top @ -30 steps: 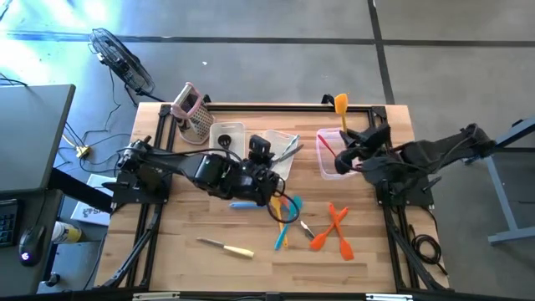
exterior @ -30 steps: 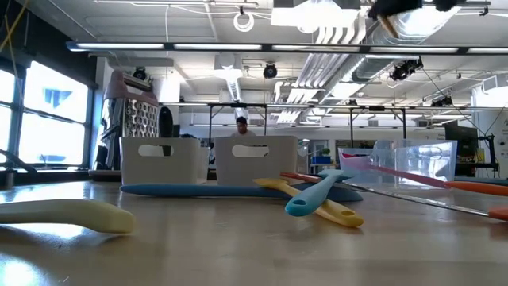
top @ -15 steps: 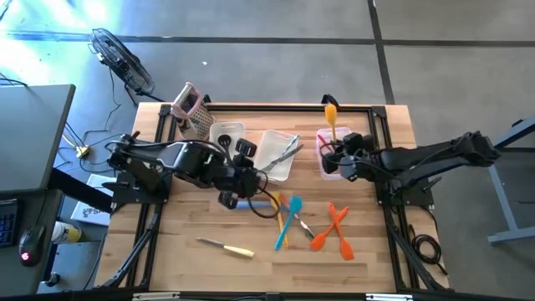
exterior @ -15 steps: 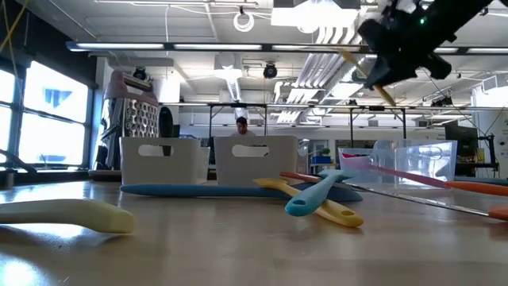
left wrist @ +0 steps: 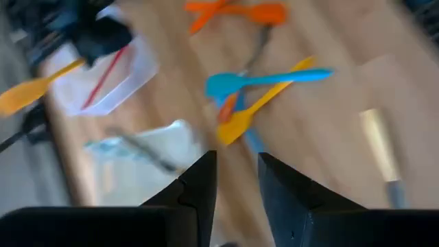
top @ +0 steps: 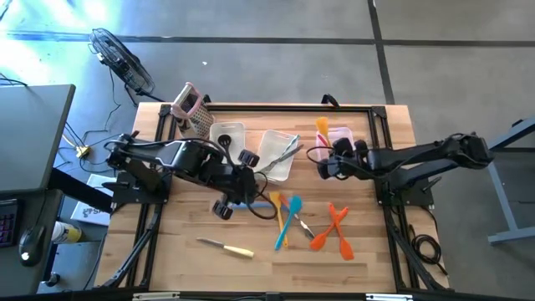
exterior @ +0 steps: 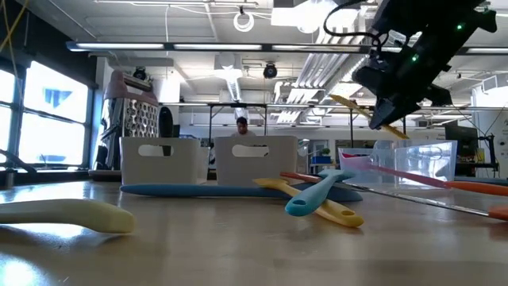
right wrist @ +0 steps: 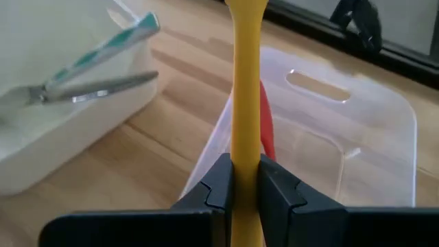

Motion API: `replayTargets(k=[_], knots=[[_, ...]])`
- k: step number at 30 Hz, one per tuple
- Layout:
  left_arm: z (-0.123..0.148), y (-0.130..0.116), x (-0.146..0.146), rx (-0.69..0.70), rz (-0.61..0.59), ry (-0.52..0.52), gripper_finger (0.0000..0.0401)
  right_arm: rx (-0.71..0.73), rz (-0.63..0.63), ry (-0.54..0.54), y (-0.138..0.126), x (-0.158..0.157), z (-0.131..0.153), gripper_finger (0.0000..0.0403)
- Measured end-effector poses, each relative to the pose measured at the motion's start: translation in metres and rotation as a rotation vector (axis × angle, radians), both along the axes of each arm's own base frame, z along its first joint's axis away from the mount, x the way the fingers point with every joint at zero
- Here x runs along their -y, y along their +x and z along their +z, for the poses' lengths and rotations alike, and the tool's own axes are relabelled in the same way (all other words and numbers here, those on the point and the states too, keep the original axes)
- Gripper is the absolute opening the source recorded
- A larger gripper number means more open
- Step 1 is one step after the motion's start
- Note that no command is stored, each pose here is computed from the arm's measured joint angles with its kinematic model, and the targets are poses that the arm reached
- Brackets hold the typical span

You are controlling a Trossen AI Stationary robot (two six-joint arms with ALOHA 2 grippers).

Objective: Pick & Place Kitchen Items
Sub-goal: Put the bottom yellow spatula into the transparent bin

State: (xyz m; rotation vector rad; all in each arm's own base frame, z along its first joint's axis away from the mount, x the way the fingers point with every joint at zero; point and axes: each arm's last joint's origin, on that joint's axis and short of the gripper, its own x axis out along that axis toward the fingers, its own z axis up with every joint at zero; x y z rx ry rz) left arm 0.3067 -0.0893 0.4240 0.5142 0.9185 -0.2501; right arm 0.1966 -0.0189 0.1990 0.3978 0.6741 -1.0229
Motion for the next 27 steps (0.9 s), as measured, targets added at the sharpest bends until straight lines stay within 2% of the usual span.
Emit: replayTargets(k=[3,9,15,22,27], knots=[[0.001,0.001,0.003,0.003,-0.049,-0.070,0.0102,-0.040,0.011,0.038,-0.002,0.004,-0.002,0.0031],[0.002,0.002,0.003,0.015,-0.021,-0.094,0.0102,-0.119,0.044,0.124,-0.007,0.011,-0.005,0.0031],[0.003,0.012,0.006,0.086,-0.001,-0.112,0.0102,-0.176,0.069,0.147,-0.011,0.010,-0.007,0.0031],[0.011,0.020,0.008,0.201,0.046,-0.191,0.0102,-0.234,0.080,0.149,-0.015,0.010,-0.009,0.0031],[0.006,0.034,0.012,0.236,0.105,-0.237,0.0102,-0.252,0.079,0.164,-0.019,0.011,-0.015,0.0031]])
